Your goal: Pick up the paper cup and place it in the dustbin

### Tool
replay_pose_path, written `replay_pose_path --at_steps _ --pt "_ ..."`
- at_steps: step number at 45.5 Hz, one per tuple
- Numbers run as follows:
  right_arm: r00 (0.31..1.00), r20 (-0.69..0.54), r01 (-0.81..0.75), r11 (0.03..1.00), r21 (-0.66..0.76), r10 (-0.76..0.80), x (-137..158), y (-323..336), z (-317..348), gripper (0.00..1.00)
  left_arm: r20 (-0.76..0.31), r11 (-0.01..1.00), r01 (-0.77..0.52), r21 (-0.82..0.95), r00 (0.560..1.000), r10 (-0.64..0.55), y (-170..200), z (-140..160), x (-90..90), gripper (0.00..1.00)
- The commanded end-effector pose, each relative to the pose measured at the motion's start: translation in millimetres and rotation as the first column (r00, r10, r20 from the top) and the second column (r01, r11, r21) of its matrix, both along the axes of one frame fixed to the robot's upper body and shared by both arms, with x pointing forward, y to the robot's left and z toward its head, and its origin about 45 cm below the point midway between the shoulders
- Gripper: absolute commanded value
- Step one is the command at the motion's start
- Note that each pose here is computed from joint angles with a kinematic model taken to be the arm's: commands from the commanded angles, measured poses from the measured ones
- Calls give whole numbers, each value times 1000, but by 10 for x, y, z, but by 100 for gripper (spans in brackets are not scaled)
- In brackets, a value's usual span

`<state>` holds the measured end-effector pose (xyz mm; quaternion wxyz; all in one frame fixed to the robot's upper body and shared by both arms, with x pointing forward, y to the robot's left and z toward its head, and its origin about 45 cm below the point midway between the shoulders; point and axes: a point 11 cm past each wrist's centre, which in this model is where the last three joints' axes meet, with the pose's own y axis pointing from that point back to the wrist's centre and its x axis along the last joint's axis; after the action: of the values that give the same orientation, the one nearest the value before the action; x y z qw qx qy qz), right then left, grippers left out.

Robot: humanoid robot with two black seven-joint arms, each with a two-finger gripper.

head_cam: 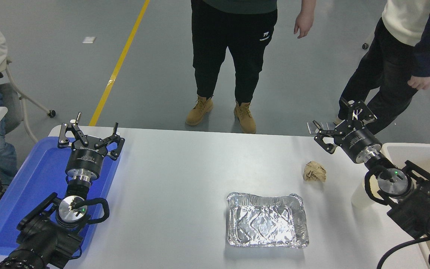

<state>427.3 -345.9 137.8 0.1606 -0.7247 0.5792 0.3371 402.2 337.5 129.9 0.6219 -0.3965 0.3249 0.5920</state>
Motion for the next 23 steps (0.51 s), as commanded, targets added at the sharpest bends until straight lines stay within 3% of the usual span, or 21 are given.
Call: replay_pose_path --at_steps 1,23 --pt "1000 5 -1 1000 1 1 15 9 19 100 0 1000 1 1 1000 -1 -1 0 0 100" --pt "1000 14 1 1000 1 -1 45 8 60 100 0 1000 2 -7 1000 -2 -27 2 10 100"
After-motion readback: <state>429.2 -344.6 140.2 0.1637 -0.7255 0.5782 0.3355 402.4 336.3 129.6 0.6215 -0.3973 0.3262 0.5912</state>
